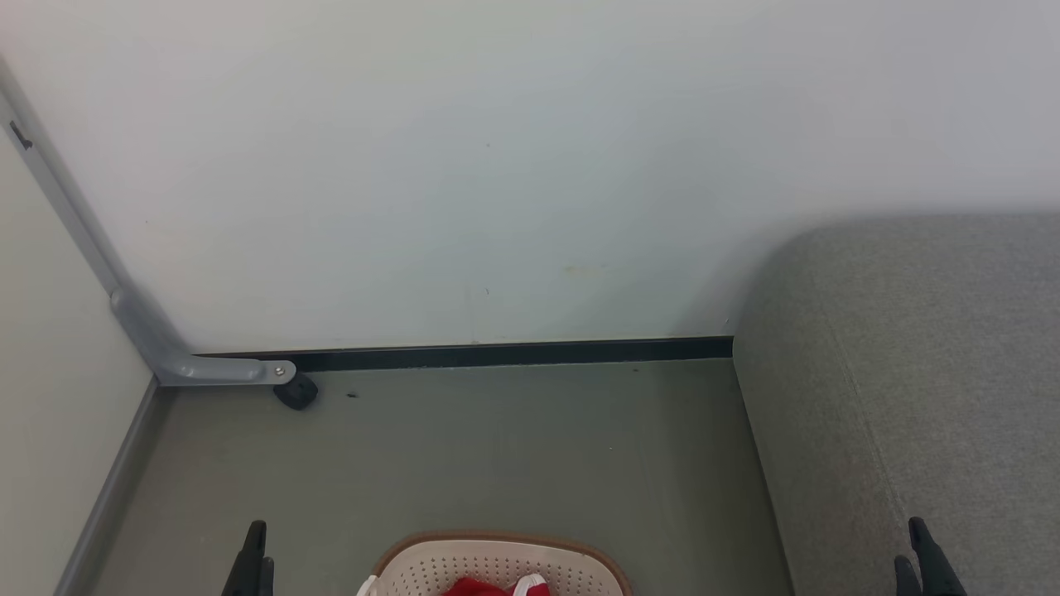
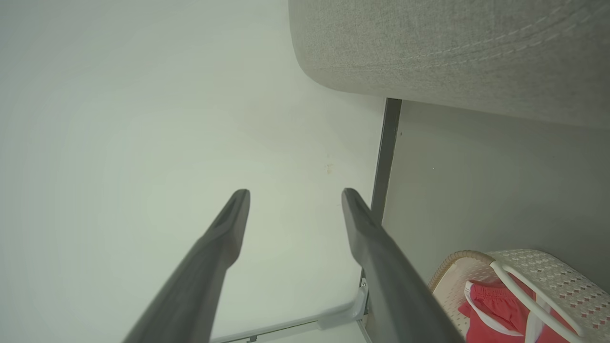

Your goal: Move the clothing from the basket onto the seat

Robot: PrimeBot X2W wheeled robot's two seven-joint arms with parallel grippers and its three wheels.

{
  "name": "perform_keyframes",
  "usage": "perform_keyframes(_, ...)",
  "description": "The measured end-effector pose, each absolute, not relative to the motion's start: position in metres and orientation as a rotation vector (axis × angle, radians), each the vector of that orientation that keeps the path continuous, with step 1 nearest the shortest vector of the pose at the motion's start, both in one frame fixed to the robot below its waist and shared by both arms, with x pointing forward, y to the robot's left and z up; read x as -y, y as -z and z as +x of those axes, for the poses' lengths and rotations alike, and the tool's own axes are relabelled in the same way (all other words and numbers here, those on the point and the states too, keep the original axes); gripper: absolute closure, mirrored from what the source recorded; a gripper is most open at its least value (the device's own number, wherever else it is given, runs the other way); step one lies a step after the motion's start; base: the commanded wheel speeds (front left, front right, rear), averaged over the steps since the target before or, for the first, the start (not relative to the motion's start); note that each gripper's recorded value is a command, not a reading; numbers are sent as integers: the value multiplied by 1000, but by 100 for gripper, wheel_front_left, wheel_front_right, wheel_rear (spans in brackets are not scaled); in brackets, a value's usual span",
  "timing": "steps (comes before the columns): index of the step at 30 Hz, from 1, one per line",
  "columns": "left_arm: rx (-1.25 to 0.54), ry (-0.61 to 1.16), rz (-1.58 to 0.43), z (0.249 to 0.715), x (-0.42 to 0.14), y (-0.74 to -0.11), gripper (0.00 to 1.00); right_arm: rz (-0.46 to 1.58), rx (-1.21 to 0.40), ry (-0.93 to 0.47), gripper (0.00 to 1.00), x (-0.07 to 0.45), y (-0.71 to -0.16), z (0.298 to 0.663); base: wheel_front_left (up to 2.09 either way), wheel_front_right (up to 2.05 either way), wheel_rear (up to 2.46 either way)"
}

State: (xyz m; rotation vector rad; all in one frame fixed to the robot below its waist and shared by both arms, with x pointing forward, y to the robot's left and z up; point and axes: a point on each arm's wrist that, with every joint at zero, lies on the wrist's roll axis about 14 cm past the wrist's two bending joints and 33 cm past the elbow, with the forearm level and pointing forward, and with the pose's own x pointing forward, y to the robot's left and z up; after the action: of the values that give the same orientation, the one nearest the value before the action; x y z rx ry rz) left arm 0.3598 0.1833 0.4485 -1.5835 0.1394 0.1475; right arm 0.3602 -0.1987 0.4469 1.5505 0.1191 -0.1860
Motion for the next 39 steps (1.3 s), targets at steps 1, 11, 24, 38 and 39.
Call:
perform_keyframes(1, -135, -148, -1581, 360, -184, -449, 0, 1544, -120, 183, 0, 198, -447, 361, 0, 0, 0)
perform_keyframes(11, -124, -122, -1433, 365, -185, -457, 0, 1363, -128, 133, 0, 192, -456, 368, 0, 0, 0)
perform_keyframes(24, -146, -95, -1098, 371, -187, -464, 0, 978, -186, 64, 0, 183, -459, 373, 0, 0, 0)
perform_keyframes(38, -158, -31, -738, 369, -176, -468, 0, 646, -189, -15, 0, 170, -465, 372, 0, 0, 0)
perform_keyframes(39, -160, -31, -722, 369, -175, -468, 0, 628, -189, -22, 0, 169, -465, 372, 0, 0, 0)
